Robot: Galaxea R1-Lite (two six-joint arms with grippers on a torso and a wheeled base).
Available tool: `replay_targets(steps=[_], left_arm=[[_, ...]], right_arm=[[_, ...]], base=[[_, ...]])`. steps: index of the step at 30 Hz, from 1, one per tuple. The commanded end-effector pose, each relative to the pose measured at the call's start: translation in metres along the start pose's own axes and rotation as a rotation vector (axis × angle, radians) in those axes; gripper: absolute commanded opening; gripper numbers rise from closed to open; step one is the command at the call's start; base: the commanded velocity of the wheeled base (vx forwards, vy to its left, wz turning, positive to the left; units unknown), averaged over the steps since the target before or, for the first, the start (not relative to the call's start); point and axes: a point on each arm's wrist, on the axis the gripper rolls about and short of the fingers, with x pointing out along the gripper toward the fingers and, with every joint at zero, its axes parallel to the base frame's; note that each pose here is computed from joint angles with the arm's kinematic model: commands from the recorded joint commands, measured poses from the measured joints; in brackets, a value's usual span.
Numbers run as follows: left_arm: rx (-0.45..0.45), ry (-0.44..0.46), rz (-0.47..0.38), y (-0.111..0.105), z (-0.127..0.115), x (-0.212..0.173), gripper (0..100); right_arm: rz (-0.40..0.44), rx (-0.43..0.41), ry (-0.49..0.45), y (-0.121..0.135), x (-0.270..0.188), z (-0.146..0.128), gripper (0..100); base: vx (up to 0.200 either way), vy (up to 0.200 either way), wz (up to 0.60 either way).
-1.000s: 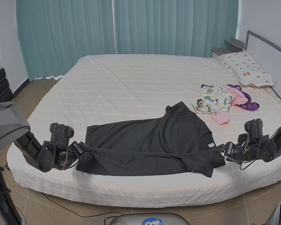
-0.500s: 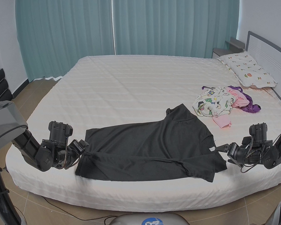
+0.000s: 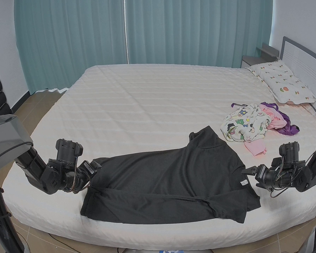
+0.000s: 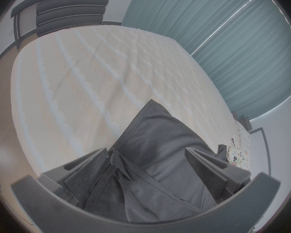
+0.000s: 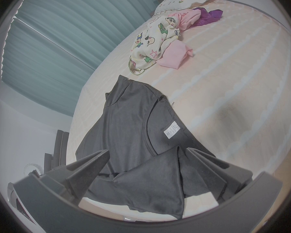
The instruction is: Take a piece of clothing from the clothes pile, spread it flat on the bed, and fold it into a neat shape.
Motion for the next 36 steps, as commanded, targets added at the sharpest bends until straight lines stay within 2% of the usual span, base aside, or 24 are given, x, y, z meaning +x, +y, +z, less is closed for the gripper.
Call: replay_targets(steps=[1, 14, 15, 36], left_arm=[[0.007, 0.026, 0.030, 0.004, -0.005, 0.005, 100], [0.036, 0.086, 0.087, 0.010, -0.020, 0.021, 100], [0.036, 0.089, 0.090, 0.011, -0.021, 0.022, 0], [0.007, 0.079, 0.109, 0.019, -0.015, 0.020, 0]], right_arm=[[-0.012, 0.005, 0.019, -0.003, 0.005, -0.003, 100], [-0.025, 0.007, 0.037, -0.007, 0.009, -0.006, 100], [-0.028, 0.008, 0.041, -0.008, 0.011, -0.007, 100], [0.003, -0.007, 0.078, -0.006, 0.048, -0.009, 100]], base=[[0.000, 0.000, 0.00], [0.000, 0.000, 0.00], [0.000, 0.000, 0.00], [0.000, 0.000, 0.00]])
